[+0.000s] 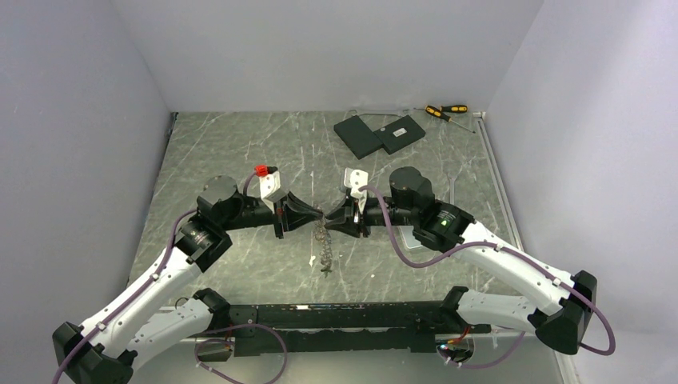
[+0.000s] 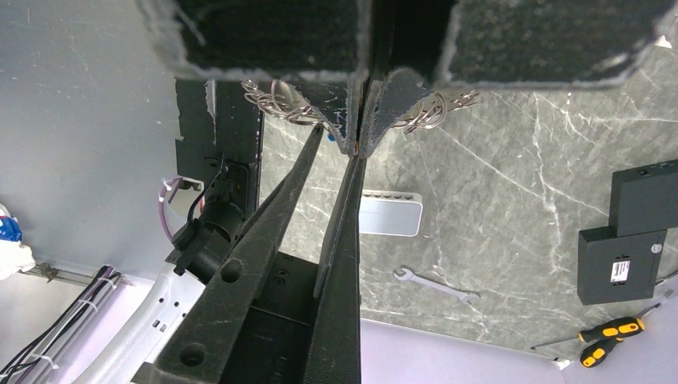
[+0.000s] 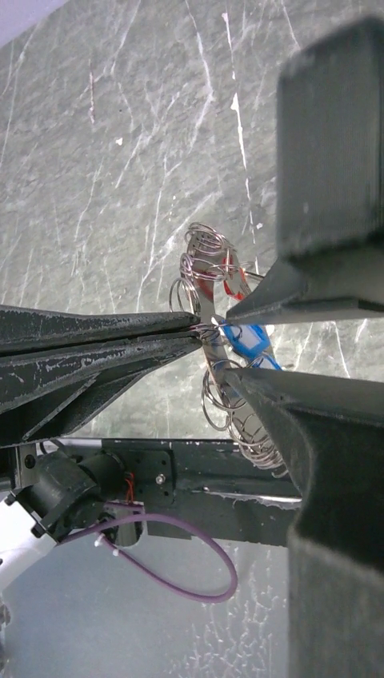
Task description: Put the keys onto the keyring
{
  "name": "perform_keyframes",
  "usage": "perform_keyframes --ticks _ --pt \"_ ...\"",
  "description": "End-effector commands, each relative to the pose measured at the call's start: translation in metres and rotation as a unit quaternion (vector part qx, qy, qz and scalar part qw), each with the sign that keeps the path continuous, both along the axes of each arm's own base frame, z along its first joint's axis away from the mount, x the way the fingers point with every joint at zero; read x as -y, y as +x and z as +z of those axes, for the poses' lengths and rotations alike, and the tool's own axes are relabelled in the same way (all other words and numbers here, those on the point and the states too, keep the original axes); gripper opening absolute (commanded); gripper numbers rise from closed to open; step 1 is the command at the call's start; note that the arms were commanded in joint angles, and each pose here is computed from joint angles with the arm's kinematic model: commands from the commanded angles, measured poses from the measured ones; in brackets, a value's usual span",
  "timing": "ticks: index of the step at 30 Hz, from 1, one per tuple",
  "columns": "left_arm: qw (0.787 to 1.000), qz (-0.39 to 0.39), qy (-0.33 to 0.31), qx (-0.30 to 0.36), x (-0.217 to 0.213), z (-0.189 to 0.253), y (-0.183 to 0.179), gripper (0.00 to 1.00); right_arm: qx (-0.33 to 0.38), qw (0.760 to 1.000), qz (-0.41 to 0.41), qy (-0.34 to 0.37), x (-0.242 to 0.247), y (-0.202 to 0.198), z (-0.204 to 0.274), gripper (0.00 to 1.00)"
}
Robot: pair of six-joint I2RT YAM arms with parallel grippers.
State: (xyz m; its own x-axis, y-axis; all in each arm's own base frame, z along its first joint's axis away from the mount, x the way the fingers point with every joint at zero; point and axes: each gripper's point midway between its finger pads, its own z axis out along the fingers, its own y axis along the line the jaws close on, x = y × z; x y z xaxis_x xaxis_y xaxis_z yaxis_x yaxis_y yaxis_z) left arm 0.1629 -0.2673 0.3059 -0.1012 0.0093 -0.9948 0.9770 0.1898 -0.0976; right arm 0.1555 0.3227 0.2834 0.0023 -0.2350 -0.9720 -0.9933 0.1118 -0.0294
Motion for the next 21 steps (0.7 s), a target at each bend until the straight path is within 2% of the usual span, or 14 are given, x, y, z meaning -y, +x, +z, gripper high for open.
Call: perform_keyframes --ticks 1,6,10,11,21 --pt "0.999 -0.009 -0.033 0.039 -0.0011 0.0259 -0.0046 0.0 0.019 1.0 -0.003 0.021 -0.0019 0.0039 0.0137 0.27" --pt "0.999 -0.01 -0.032 0.04 -0.0011 0.0256 -0.0052 0.0 0.018 0.999 -0.009 0.025 -0.0033 0.0073 0.0171 0.24" --pt "0.999 -0.011 -0.034 0.042 -0.0016 0.0269 -0.0059 0.0 0.019 0.999 -0.011 0.023 -0.0043 0.0091 0.0178 0.03" --pt "0.998 -0.01 -0.034 0.043 -0.0018 0.0274 -0.006 0.0 0.019 1.0 -0.011 0.023 -0.0046 0.0094 0.0172 0.0" --pt "0.998 -0.006 -0.038 0.048 -0.0033 0.03 -0.0064 0.0 0.014 1.0 0.0 0.021 -0.006 0.0066 0.0137 0.0"
